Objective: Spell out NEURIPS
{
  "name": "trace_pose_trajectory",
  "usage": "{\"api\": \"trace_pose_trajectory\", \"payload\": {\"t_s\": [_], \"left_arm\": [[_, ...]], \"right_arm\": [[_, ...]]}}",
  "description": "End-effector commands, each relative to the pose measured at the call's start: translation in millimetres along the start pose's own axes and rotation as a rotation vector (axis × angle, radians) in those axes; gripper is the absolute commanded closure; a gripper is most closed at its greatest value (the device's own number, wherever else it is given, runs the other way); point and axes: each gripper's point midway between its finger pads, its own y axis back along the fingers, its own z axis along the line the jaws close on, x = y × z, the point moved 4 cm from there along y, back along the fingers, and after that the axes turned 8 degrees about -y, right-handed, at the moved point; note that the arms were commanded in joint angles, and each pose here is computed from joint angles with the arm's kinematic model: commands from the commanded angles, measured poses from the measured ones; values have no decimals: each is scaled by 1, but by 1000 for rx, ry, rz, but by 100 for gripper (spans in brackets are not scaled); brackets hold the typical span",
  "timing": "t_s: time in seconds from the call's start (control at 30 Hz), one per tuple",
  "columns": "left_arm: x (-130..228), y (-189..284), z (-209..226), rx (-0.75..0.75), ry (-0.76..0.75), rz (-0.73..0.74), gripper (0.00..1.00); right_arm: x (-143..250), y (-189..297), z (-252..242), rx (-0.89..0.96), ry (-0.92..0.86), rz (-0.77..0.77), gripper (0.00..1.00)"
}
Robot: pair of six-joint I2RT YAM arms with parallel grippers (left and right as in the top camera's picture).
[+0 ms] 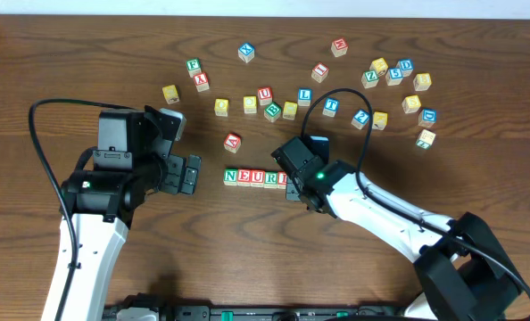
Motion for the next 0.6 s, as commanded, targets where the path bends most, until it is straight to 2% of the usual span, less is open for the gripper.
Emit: {"api": "trace_pose_trajectory", "payload": {"t_s": [0.0, 0.57], "left_arm": [[-8, 6, 4, -20, -6, -23, 2], [-8, 6, 4, -20, -6, -23, 2]], "right_arm": [[1, -6, -2, 21, 18, -9, 99], [1, -21, 1, 30, 28, -13, 99]]}}
